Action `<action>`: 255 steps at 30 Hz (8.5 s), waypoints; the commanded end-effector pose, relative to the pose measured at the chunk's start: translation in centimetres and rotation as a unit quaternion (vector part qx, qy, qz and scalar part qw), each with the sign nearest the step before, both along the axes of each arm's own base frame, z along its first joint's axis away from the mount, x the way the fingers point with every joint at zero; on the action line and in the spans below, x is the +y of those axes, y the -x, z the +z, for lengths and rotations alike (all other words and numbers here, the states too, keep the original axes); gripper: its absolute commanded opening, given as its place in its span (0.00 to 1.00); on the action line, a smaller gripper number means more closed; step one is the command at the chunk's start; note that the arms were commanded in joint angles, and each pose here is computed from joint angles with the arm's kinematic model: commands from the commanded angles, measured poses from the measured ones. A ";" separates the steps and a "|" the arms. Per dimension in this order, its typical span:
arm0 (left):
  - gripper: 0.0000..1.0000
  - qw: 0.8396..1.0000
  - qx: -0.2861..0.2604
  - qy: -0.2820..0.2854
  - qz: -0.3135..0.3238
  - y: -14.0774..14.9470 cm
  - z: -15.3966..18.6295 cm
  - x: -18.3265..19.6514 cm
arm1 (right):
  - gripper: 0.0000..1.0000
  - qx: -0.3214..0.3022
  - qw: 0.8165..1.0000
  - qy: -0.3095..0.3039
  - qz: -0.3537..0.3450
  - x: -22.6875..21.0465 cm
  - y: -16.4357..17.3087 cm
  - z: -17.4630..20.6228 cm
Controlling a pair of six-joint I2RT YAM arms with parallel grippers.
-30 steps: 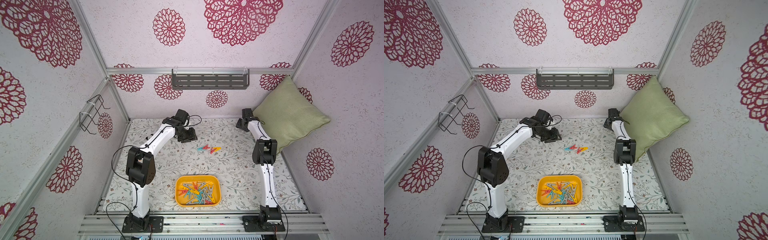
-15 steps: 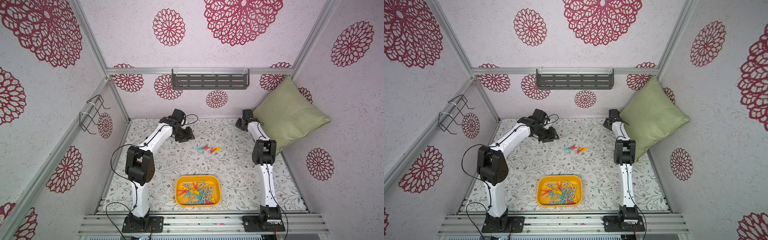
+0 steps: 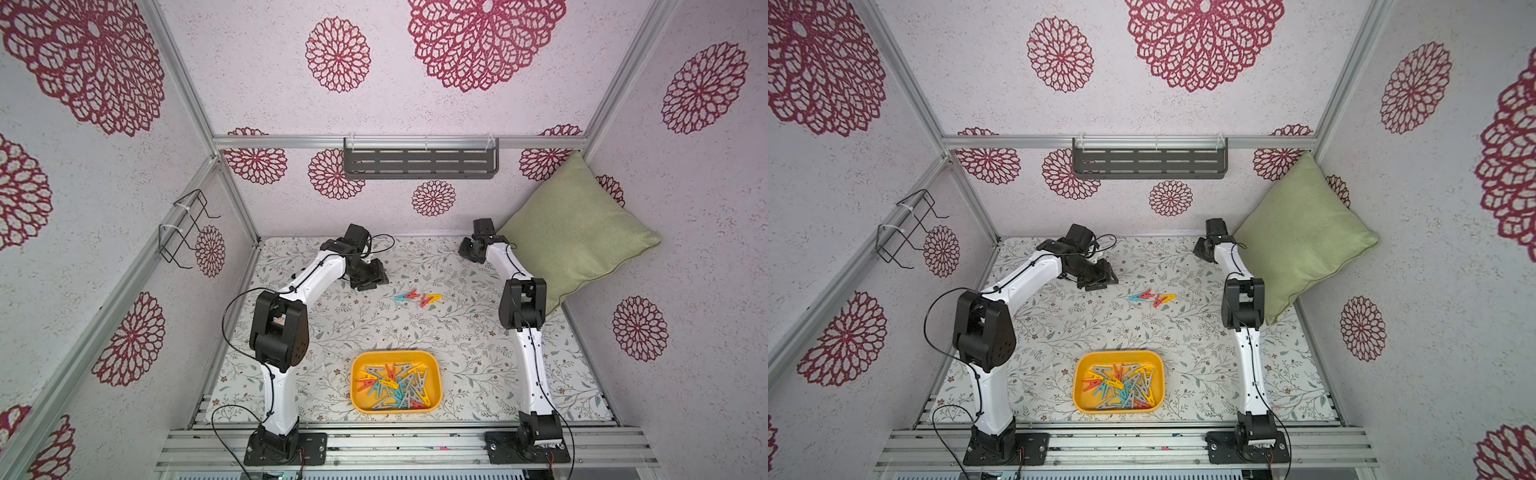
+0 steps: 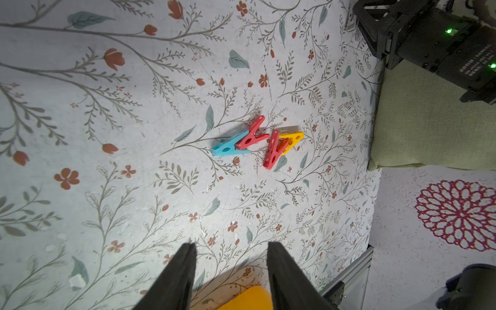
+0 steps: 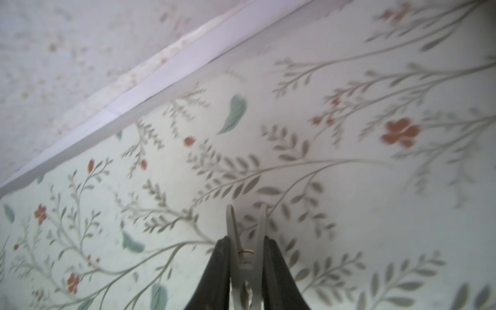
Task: Put the clothespins into the storage box
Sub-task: Pick up the clothespin from the center of the board, then place the clothespin in the storage box, then pick up the clothespin from the center of the board, then place the clothespin in the storage box, then pick up the clothespin from the center of the board.
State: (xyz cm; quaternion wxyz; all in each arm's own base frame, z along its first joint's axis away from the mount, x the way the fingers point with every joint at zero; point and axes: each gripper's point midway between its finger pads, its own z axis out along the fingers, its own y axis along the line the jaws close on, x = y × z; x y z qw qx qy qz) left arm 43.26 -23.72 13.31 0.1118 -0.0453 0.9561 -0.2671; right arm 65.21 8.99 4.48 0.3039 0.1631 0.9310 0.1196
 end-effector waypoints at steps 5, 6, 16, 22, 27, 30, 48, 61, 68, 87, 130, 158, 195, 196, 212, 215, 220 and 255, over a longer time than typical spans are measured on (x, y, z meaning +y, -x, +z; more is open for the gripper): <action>0.50 0.997 -0.030 0.021 0.066 -0.2 3.1 2.6 | 0.15 -0.041 0.985 -0.016 0.168 12.5 7.0 10.6; 0.50 0.997 -0.027 0.022 0.073 0.0 3.0 2.9 | 0.15 -0.041 0.981 -0.020 0.189 13.9 8.2 10.9; 0.50 0.989 0.009 0.028 0.145 2.9 1.5 6.9 | 0.15 -0.030 0.936 -0.062 0.346 22.4 24.6 12.4; 0.51 0.984 0.019 0.044 0.171 4.8 1.0 8.3 | 0.15 -0.018 0.900 -0.072 0.429 24.4 34.2 11.8; 0.51 0.982 0.031 0.063 0.175 6.5 0.4 8.4 | 0.16 -0.003 0.870 -0.059 0.490 25.8 41.1 11.1; 0.52 0.978 0.038 0.094 0.182 7.0 0.2 7.9 | 0.16 0.017 0.855 -0.053 0.516 26.2 44.3 10.0; 0.53 0.981 0.018 0.117 0.154 6.9 2.3 5.4 | 0.53 -0.063 0.903 -0.013 0.425 24.9 39.0 15.2; 0.52 0.990 0.009 0.099 0.104 5.0 3.5 1.9 | 0.40 -0.021 0.972 0.030 0.232 17.0 26.4 13.4; 0.52 0.990 0.019 0.097 0.097 4.7 2.8 1.3 | 0.43 0.030 0.987 0.032 0.155 14.5 21.9 9.0; 0.51 0.991 0.043 0.088 0.088 3.9 1.5 1.7 | 0.63 0.112 0.990 -0.081 0.022 11.9 19.5 1.4; 0.51 0.986 0.051 0.091 0.128 2.8 0.6 4.7 | 0.23 0.165 0.977 0.082 0.106 10.0 18.2 -5.0; 0.51 0.991 0.033 0.077 0.106 5.6 1.4 0.0 | 0.16 0.000 0.989 0.024 0.146 10.5 23.0 10.6; 0.51 0.987 0.019 0.076 0.143 5.6 1.7 1.4 | 0.56 -0.019 0.919 0.013 0.395 20.3 38.7 12.6; 0.51 0.987 0.019 0.076 0.143 5.6 1.8 1.4 | 0.56 -0.018 0.927 0.017 0.375 19.6 37.6 12.6; 0.51 0.988 0.018 0.075 0.137 4.9 1.8 2.0 | 0.64 0.075 0.981 -0.036 0.174 14.9 26.7 5.8; 0.51 0.987 0.021 0.077 0.140 4.7 1.6 2.5 | 0.67 0.091 0.982 -0.060 0.151 14.6 25.7 4.1; 0.51 0.986 0.027 0.080 0.144 4.5 1.3 3.5 | 0.70 0.110 0.982 -0.060 0.138 14.6 24.4 2.1; 0.51 0.981 0.044 0.095 0.162 4.3 0.0 7.9 | 0.52 0.151 0.964 0.107 0.190 15.4 22.3 -2.3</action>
